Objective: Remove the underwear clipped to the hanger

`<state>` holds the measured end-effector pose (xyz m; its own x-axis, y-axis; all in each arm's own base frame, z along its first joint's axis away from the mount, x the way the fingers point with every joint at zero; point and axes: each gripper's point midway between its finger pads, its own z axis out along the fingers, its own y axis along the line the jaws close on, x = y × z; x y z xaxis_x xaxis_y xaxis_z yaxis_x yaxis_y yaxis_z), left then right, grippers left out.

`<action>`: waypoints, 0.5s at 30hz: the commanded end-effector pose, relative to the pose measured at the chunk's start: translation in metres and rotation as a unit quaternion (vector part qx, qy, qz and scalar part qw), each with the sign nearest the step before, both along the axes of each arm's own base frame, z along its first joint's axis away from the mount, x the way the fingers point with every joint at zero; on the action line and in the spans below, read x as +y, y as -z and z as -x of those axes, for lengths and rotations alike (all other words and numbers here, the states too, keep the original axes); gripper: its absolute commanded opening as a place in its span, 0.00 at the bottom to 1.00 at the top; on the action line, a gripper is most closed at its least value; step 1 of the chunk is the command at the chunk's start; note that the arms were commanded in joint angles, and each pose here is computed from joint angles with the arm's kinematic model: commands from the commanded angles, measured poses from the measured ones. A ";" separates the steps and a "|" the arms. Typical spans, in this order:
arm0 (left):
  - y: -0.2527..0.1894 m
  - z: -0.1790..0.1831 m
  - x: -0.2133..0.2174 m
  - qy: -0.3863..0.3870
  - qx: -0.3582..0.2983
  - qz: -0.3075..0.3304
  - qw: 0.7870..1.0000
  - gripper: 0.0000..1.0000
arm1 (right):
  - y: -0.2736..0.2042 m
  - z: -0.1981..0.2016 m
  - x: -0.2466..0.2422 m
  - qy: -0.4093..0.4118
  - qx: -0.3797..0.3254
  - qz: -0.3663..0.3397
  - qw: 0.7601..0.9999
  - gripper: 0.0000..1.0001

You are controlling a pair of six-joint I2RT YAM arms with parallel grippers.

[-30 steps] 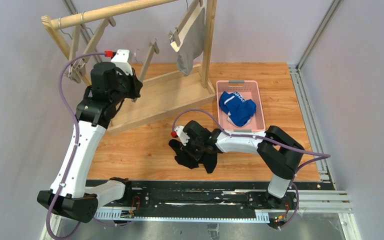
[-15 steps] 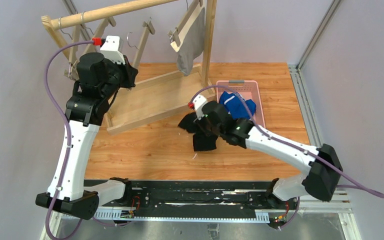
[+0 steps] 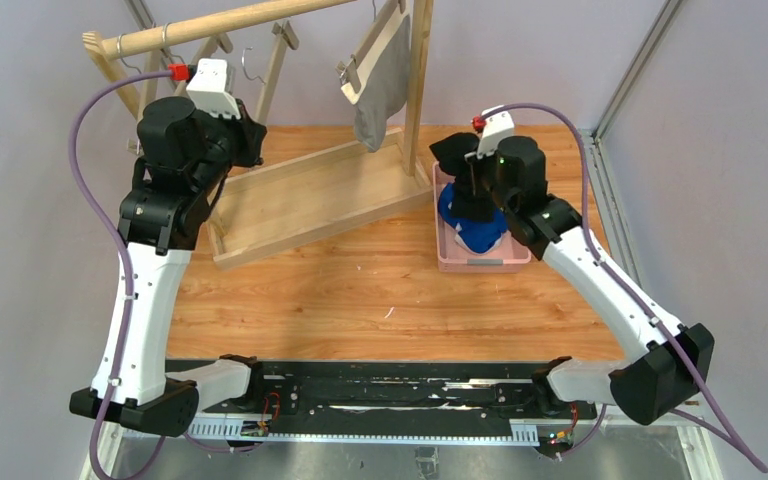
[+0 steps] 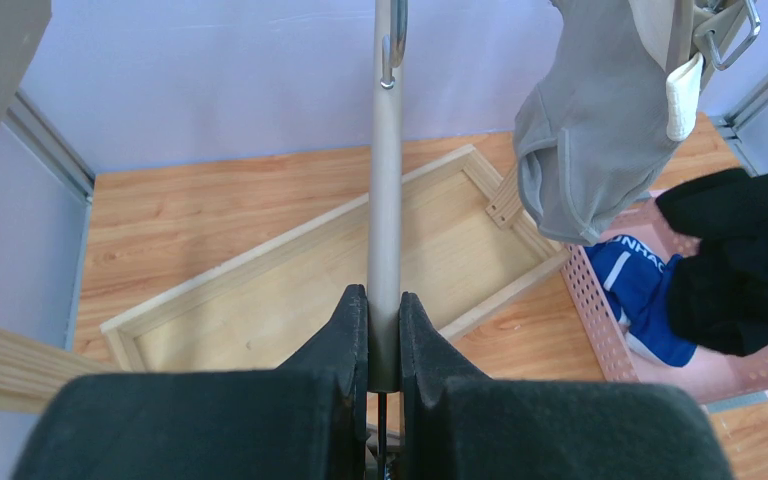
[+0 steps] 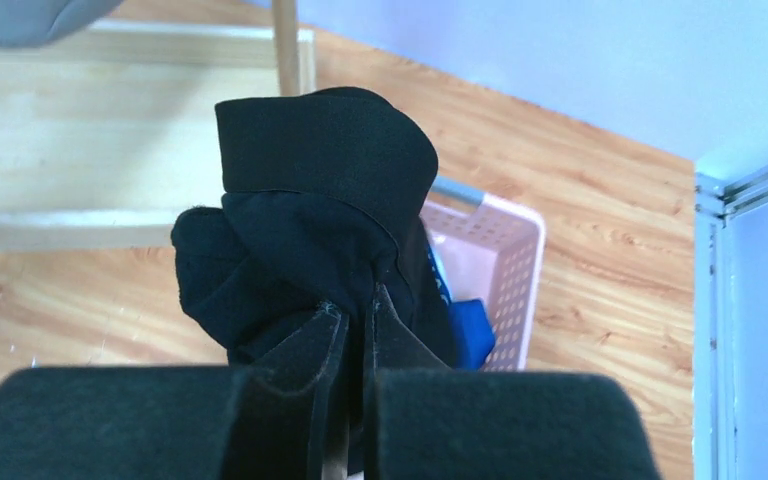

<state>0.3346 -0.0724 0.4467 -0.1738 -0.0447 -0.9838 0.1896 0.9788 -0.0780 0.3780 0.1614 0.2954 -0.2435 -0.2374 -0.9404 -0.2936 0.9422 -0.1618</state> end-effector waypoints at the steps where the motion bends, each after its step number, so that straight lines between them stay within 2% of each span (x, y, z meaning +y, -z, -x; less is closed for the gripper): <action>1: -0.018 0.002 0.008 -0.014 -0.024 -0.007 1.000 0.00 | -0.026 -0.023 -0.015 0.009 -0.034 -0.022 0.999 0.01; 5: -0.022 0.002 0.010 -0.017 -0.027 -0.011 0.999 0.00 | -0.001 -0.036 -0.032 0.031 -0.007 -0.018 0.999 0.01; 15: -0.038 -0.005 0.015 -0.028 -0.035 -0.017 0.999 0.00 | 0.112 -0.034 -0.039 0.033 0.112 -0.006 0.993 0.01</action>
<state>0.3397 -0.0653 0.4587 -0.1705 -0.0201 -0.9852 0.1593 0.9861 -0.0477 0.4095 0.1189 0.2123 -0.4158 -0.2118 -0.8844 -0.2387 0.9638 -0.1187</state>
